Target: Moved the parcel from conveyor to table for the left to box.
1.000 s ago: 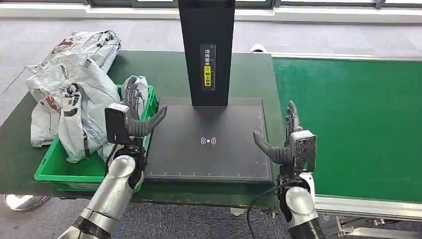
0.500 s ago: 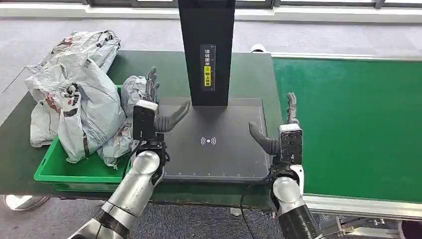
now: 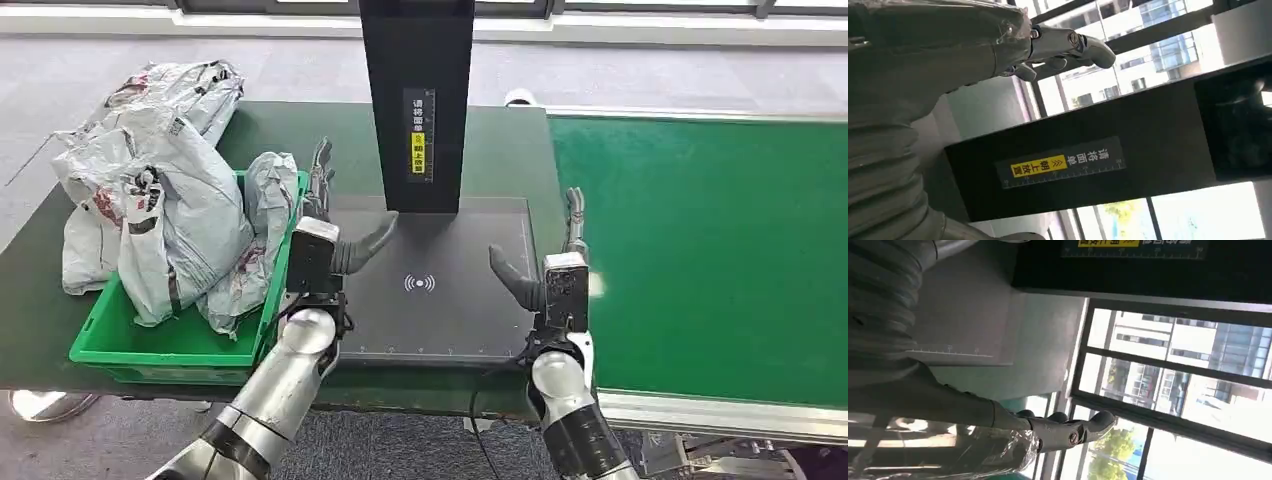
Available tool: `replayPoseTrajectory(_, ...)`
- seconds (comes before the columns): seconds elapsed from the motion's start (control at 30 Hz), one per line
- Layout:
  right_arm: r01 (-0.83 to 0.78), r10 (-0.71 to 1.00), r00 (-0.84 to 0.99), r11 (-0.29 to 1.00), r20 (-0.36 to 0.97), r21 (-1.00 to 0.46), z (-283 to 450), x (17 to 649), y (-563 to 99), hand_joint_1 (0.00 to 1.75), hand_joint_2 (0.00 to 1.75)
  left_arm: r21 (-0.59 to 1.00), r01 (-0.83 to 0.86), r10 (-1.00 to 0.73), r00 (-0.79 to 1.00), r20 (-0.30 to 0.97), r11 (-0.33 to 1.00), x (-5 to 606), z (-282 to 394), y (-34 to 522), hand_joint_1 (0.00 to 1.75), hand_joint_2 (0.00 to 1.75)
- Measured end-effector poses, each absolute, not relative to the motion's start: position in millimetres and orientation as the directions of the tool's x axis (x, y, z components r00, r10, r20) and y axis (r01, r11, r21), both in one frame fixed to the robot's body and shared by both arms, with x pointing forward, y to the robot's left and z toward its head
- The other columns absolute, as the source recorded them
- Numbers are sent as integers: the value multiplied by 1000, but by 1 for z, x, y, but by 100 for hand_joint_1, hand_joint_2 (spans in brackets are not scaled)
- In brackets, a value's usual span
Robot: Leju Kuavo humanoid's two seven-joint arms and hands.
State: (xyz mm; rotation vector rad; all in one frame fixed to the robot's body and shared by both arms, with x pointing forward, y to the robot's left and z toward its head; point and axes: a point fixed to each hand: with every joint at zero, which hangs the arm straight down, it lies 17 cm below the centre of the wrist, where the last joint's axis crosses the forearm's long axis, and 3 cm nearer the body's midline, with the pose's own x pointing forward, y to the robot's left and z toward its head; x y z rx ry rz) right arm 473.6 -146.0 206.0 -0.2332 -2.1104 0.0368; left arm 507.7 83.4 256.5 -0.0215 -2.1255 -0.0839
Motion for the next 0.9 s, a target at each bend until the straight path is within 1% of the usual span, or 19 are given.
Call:
replayPoseTrajectory(0.1, 170, 215, -527, 975, 822, -146, 201, 472, -146, 0, 175, 78, 16, -55, -562, 826, 997, 502, 251, 80, 0, 175)
replayPoseTrajectory(0.23, 286, 330, -518, 936, 789, -204, 196, 467, -159, 0, 175, 115, 70, -63, -513, 856, 991, 498, 216, 50, 0, 175)
replayPoseTrajectory(0.33, 286, 315, -479, 939, 819, -193, 178, 461, -163, 0, 175, 136, 89, -76, -486, 871, 987, 491, 198, 37, 0, 175)
replayPoseTrajectory(0.43, 282, 337, -461, 933, 821, -224, 164, 453, -162, 0, 175, 130, 106, -70, -447, 892, 986, 488, 181, 33, 0, 175)
replayPoseTrajectory(0.67, 282, 349, -458, 929, 817, -239, 159, 446, -164, 0, 175, 105, 138, -36, -429, 903, 985, 485, 176, 30, 0, 175)
replayPoseTrajectory(0.83, 278, 376, -479, 922, 793, -269, 164, 445, -158, 0, 175, 208, 171, -107, -468, 877, 963, 475, 173, 9, 0, 175)
replayPoseTrajectory(0.9, 279, 384, -492, 920, 781, -276, 169, 445, -157, 0, 175, 202, 175, -100, -464, 880, 964, 477, 174, 9, 0, 175)
